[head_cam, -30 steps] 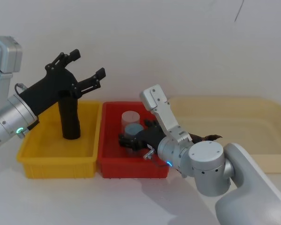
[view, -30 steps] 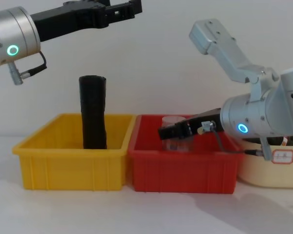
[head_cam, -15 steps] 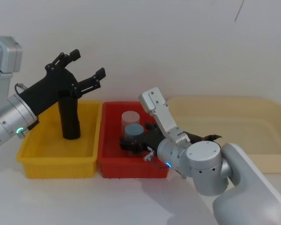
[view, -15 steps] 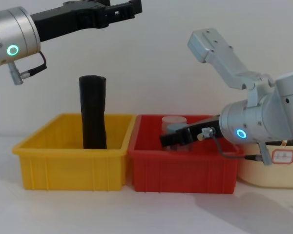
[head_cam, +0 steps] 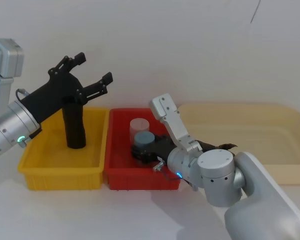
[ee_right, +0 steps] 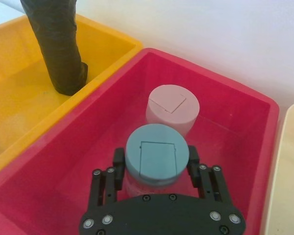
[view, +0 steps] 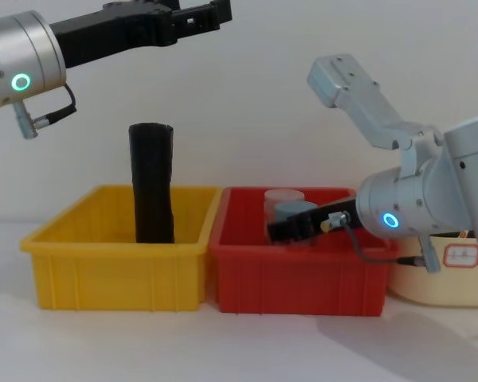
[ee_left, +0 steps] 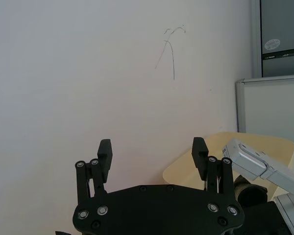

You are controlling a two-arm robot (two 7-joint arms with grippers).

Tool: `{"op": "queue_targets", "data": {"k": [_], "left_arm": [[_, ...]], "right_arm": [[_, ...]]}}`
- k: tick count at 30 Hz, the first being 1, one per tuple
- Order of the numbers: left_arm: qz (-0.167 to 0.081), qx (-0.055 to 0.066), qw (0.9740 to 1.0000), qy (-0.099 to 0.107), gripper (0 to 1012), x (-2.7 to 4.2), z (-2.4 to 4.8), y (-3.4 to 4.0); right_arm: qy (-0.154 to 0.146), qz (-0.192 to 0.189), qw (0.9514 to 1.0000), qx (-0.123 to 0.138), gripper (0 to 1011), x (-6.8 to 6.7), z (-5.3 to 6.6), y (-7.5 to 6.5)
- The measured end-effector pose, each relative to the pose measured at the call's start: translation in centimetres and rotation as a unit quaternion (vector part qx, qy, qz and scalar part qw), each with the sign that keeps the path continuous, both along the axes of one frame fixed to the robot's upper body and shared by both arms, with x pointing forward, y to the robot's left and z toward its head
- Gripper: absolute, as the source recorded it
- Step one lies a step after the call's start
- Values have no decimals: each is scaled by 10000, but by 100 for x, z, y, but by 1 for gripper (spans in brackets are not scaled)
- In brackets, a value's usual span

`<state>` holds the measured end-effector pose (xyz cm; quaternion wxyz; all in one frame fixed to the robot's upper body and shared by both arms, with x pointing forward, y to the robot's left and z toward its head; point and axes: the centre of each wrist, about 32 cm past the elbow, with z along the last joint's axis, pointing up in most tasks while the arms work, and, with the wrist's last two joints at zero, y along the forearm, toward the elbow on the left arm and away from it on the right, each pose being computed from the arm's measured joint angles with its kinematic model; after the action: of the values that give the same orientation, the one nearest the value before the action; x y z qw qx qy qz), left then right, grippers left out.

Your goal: Pick up the garbage bag with the one hand and transfer it to the other hand.

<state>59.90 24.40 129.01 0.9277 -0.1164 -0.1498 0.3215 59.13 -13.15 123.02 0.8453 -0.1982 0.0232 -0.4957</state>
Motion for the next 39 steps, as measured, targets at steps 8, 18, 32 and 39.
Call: {"op": "queue_targets", "data": {"k": [8, 18, 32, 39], "left_arm": [[0, 0, 10000, 0, 1000, 0, 0, 0], [0, 0, 10000, 0, 1000, 0, 0, 0], [0, 0, 10000, 0, 1000, 0, 0, 0], [0, 0, 10000, 0, 1000, 0, 0, 0]], "right_arm": [[30, -26, 10000, 38, 682, 4, 6, -7], [-49, -13, 9997, 231, 682, -30, 114, -61], [-401, -44, 9964, 747, 682, -105, 449, -238], [-647, -269, 9932, 925, 682, -98, 587, -346]]}}
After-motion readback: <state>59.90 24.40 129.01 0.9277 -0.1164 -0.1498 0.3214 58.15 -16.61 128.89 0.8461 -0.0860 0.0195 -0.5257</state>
